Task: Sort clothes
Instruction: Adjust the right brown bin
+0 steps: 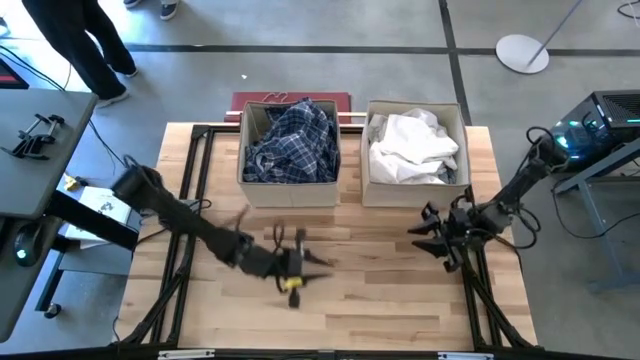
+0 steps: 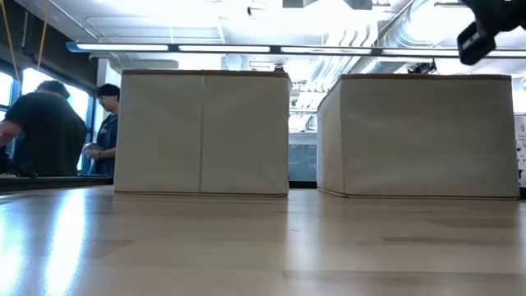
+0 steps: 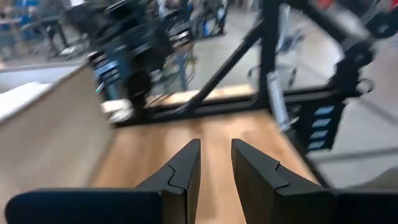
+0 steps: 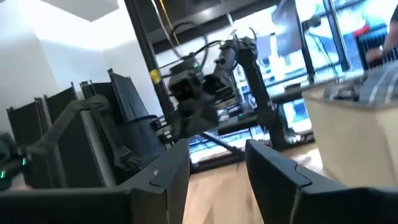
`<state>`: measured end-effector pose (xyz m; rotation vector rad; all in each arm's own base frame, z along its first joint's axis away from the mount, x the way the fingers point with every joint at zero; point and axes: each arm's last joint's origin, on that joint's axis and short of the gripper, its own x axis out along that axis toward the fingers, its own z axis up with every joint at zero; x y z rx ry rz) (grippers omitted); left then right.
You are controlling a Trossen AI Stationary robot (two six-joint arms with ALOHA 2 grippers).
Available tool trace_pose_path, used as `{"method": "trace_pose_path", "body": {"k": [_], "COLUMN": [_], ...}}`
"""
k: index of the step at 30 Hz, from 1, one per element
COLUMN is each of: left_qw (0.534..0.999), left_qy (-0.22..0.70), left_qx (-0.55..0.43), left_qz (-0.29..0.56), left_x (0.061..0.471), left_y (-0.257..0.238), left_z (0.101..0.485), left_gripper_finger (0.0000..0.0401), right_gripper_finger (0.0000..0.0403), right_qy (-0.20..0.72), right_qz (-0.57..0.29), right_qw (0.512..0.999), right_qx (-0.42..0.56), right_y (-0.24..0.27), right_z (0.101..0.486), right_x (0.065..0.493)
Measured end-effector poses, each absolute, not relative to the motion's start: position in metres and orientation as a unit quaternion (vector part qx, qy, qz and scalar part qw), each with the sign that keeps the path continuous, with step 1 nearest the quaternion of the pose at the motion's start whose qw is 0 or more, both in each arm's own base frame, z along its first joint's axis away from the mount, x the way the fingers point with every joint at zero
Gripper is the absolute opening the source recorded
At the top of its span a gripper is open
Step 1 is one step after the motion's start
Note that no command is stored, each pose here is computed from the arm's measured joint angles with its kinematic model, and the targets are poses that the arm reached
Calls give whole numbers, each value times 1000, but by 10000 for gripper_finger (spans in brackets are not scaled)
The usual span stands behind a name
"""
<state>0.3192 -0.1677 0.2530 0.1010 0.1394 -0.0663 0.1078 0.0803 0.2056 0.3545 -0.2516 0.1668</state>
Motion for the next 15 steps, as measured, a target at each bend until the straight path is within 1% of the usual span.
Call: {"method": "trace_pose_path", "body": {"k": [5,9,12,15], "left_qw": [991,994,998,999], "left_qy": [119,94,62,24], "left_qx": [60,43,7,-28], "left_qz": [13,26,26,26], "left_x": [288,248,214,188], "left_y": [-121,-96,-82,-72], "left_z": [296,308,294,265], "left_gripper_finger": [80,80,80,80], "right_gripper_finger": [144,144,144,144], "right_qy": [-173,-202,-192,-153], "right_qz": [69,52,48,28], "right_qw": [974,970,972,977], "right_qx": [131,122,128,142], "right_y": [69,58,52,45], "right_z": [219,227,225,221], "right_x": [99,88,81,76]}}
